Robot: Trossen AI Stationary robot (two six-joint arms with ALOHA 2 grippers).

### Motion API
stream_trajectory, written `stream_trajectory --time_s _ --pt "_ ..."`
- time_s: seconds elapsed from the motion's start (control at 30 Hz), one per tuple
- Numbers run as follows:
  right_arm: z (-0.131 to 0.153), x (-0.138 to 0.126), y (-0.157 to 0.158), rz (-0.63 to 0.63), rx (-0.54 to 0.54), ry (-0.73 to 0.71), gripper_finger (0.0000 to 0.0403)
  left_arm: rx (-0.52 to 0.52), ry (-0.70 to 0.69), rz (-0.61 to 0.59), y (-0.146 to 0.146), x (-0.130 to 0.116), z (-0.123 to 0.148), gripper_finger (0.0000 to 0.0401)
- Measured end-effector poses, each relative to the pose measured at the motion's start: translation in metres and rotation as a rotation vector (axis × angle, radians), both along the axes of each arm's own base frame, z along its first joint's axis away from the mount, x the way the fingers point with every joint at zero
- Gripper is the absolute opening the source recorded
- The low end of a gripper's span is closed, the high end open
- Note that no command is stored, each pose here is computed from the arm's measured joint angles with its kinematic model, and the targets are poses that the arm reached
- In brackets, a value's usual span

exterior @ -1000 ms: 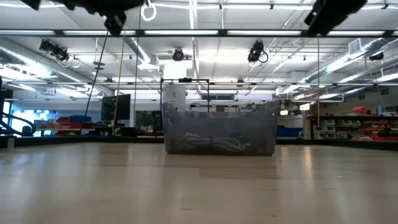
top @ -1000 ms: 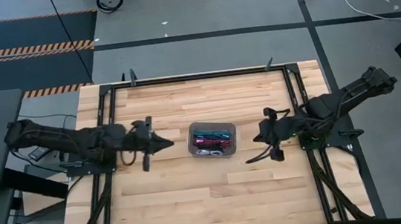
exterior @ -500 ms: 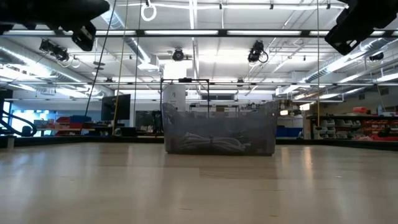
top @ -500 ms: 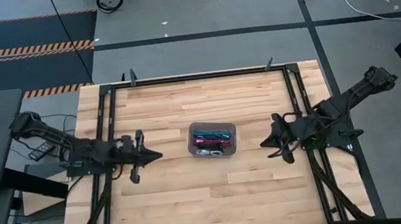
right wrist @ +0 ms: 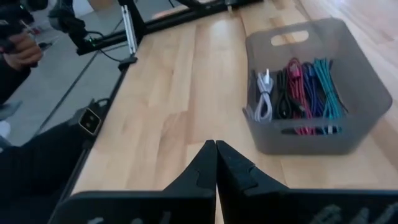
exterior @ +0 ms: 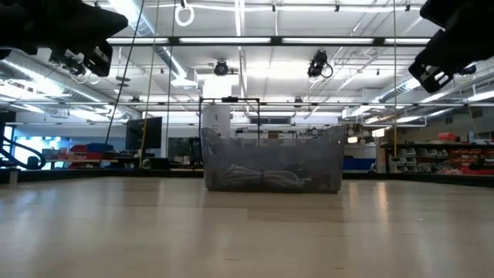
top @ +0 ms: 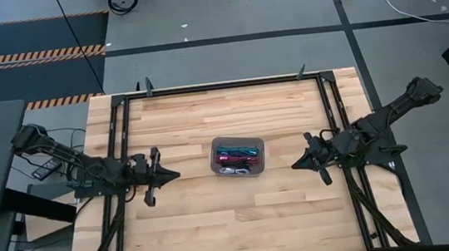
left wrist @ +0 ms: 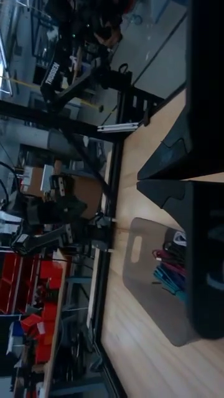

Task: Pick and place USB-C Cables
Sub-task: Return to Home Position

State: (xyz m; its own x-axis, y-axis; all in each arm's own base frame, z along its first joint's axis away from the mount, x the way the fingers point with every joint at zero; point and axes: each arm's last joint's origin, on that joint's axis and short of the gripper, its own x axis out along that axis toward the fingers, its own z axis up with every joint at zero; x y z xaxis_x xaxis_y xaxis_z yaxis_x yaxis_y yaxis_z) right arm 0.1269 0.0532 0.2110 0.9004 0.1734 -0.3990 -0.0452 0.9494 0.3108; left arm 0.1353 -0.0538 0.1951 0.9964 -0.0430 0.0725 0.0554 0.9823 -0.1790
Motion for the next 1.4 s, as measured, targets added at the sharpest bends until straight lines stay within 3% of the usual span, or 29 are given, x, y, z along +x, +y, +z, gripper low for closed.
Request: stream_trajectory --time_s 0.33,0.57,0.97,1.1,1.4 --pt "-0.024 -0.003 -0.001 0.005 0.009 -0.044 0.0005 0.073 0.024 0.04 0.001 0.0 -0.003 0.0004" --pt "-0.042 -0.003 -0.001 0.032 0.007 -0.153 0.0005 0.041 0.025 0.082 0.009 -0.003 -0.001 0.0004" --pt "-0.057 -0.006 -0.002 0.065 -0.034 -0.185 0.0005 -0.013 0.003 0.084 0.019 -0.024 0.005 0.0004" --pt "-0.06 -0.007 -0.003 0.075 -0.055 -0.268 0.0005 0.019 -0.035 0.088 0.021 -0.028 0.009 0.0004" --pt "-0.059 -0.007 -0.003 0.098 -0.082 -0.286 0.0005 0.063 -0.045 0.023 0.02 -0.03 0.01 0.0004"
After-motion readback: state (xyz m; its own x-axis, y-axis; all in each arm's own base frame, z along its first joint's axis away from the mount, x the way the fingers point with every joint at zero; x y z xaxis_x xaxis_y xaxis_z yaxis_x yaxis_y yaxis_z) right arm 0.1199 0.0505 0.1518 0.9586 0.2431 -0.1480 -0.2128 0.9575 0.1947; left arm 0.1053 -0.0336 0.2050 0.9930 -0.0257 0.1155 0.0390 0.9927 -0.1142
